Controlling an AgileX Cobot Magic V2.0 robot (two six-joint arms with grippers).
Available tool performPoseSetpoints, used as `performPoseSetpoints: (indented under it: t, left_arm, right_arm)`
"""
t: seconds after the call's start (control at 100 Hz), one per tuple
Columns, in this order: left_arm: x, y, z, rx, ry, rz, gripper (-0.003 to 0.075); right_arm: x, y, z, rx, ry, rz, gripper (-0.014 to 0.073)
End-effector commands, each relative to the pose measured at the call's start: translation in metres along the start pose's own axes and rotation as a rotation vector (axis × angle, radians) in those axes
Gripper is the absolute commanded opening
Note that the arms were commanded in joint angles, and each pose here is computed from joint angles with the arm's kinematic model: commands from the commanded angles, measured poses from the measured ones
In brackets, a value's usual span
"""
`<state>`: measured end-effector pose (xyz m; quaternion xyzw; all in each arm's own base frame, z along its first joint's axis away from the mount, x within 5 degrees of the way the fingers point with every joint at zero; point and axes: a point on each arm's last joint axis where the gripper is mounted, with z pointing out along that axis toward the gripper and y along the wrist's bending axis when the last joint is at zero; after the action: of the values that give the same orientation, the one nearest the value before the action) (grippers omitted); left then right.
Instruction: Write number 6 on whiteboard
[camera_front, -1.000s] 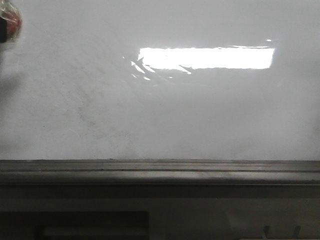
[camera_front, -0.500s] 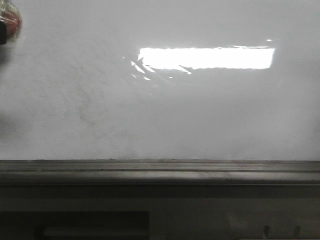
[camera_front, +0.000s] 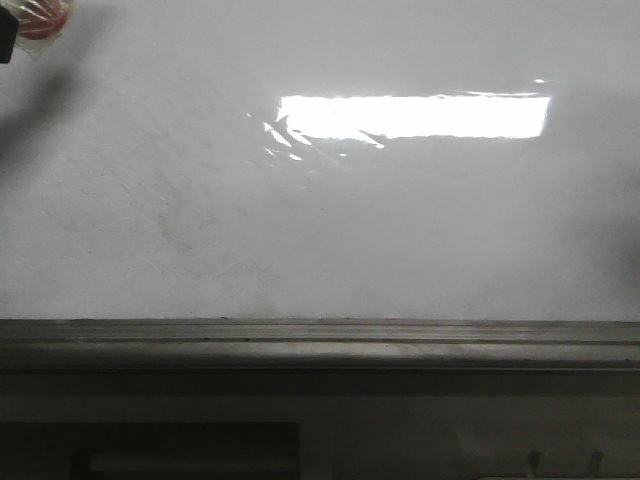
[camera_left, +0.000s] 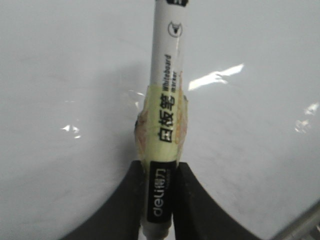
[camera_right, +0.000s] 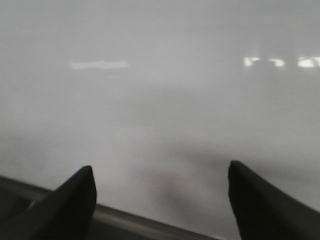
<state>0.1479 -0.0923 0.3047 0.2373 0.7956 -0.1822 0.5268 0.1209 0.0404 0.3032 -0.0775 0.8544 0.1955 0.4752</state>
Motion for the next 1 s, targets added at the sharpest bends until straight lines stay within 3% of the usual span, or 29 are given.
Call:
performPoseSetpoints:
  t: [0.0, 0.33, 0.59, 0.99]
  left_arm:
    - [-0.015, -0.011, -0.009, 0.068, -0.01, 0.128, -0.002]
    - [-0.006, -0.049, -0.001, 0.271, 0.086, 0.369, -0.002]
    - [-0.005, -0.053, 0.01, 0.28, 0.095, 0.375, -0.002]
    - [-0.009, -0.052, 0.01, 0.26, 0.05, 0.37, -0.002]
  right_arm:
    - [-0.026, 0.016, 0.0, -0.134, -0.036, -0.044, 0.0498]
    - [-0.067, 0.068, 0.045, -0.548, 0.178, -0.178, 0.0448]
    - [-0.086, 0.101, 0.087, -0.676, 0.285, -0.231, 0.0448]
    - [-0.095, 0.114, 0.125, -0.797, 0.403, -0.186, 0.0447]
